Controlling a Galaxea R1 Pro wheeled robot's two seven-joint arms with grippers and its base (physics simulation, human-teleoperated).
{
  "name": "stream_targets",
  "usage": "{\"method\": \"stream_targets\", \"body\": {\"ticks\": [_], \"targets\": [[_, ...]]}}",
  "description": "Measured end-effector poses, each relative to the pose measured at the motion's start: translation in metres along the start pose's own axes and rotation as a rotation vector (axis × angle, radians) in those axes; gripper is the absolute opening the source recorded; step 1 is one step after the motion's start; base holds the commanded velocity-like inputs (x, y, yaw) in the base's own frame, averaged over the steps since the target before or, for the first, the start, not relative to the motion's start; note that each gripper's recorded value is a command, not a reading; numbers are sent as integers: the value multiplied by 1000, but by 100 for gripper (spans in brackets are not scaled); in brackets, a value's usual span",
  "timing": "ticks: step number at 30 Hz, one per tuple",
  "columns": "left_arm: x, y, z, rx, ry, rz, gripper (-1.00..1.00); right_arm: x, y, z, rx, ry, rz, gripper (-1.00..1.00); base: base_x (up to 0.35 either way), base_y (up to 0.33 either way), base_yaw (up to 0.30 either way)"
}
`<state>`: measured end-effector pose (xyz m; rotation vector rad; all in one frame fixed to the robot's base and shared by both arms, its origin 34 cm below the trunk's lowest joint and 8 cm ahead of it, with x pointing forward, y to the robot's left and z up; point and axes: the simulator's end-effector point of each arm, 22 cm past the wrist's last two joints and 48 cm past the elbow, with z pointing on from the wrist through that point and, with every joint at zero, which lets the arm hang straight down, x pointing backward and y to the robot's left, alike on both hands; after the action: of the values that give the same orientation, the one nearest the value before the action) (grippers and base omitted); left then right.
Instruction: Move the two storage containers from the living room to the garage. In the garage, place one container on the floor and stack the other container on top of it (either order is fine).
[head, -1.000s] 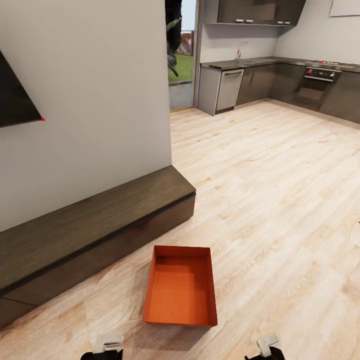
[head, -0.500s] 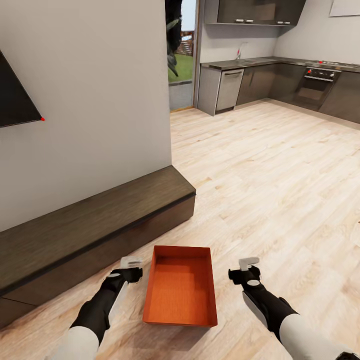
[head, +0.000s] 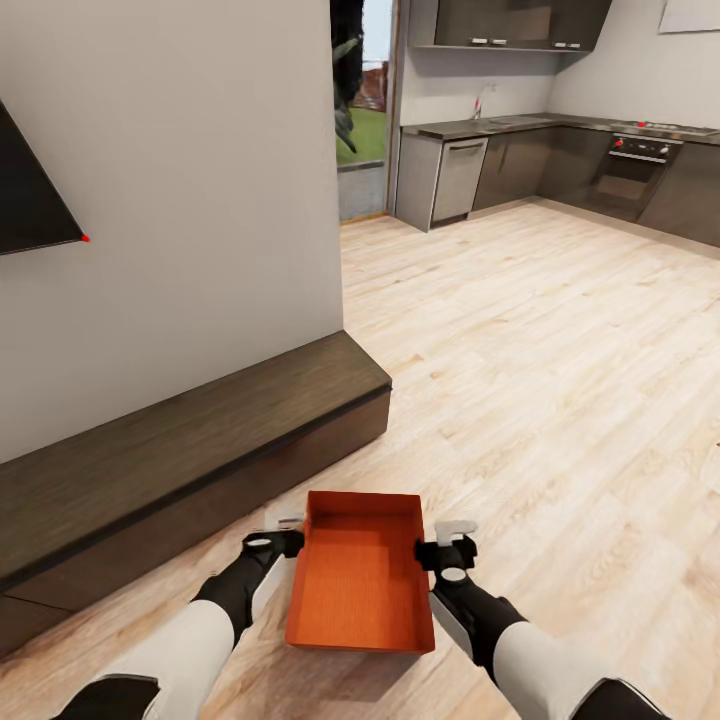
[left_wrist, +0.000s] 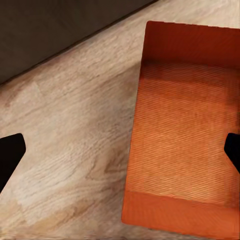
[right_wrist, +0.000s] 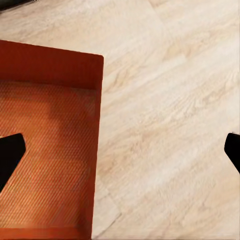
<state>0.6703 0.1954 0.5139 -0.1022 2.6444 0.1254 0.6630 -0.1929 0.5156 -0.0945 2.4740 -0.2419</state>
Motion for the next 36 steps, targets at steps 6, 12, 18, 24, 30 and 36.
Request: {"method": "stream_targets", "body": {"ticks": [6,12,18,24,30,36], "targets": [[11,3,2,-12,-2,-3,100,9,7,-2,-1,22,67,100,0,0,0],[30,2,3,-13,25,5,100,12,8,-3,-2,31,90,100,0,0,0],[43,-1,1,-12,116,32,100,22,10,-3,-13,100,56,100,0,0,0],[43,-9,-11,12,245,65,100,23,20,-11,-55,247,-20,100,0,0,0],[31,-10,-16,14,288,82,100,9,8,-7,-45,261,-34,100,0,0,0],[21,-8,-15,15,272,78,100,3,12,-7,-56,246,-15,100,0,0,0]]}}
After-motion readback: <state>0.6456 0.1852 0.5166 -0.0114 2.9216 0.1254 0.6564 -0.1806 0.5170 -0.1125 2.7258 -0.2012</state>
